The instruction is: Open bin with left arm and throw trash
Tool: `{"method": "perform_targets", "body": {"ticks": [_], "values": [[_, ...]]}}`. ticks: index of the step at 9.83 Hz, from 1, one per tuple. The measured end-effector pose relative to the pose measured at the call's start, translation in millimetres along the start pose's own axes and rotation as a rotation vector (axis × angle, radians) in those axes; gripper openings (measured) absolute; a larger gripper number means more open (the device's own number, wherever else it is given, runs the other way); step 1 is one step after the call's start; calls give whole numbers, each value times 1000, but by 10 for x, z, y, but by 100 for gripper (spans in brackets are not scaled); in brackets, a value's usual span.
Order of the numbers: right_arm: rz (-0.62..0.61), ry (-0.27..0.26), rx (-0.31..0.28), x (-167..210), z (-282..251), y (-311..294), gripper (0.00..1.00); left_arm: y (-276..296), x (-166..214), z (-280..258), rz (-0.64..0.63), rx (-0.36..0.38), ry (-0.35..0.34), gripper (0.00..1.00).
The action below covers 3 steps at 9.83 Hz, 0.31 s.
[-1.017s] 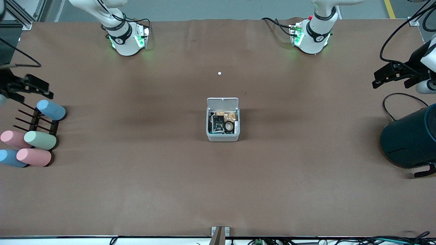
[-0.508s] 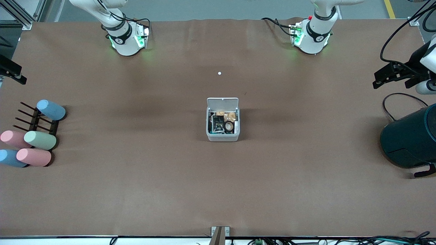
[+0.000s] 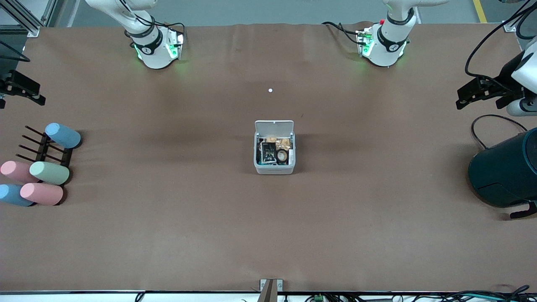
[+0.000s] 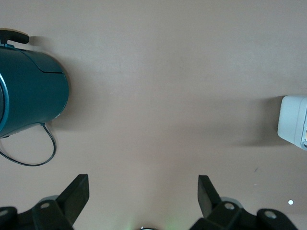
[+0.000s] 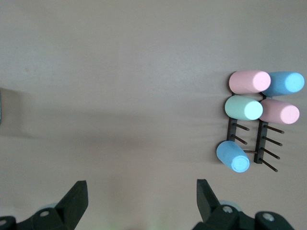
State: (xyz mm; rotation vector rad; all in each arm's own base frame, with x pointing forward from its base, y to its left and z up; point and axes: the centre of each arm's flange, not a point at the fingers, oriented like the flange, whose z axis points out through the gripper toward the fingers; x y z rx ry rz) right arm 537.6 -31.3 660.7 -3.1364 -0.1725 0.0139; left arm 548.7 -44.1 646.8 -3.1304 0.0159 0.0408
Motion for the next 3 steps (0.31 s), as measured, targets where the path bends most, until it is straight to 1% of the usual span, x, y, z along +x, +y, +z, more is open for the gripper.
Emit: {"method": "perform_targets", "body": {"ticks": [3], "values": [[-8, -7, 0, 0, 22, -47, 100, -1, 0, -1, 0, 0, 0, 100]]}}
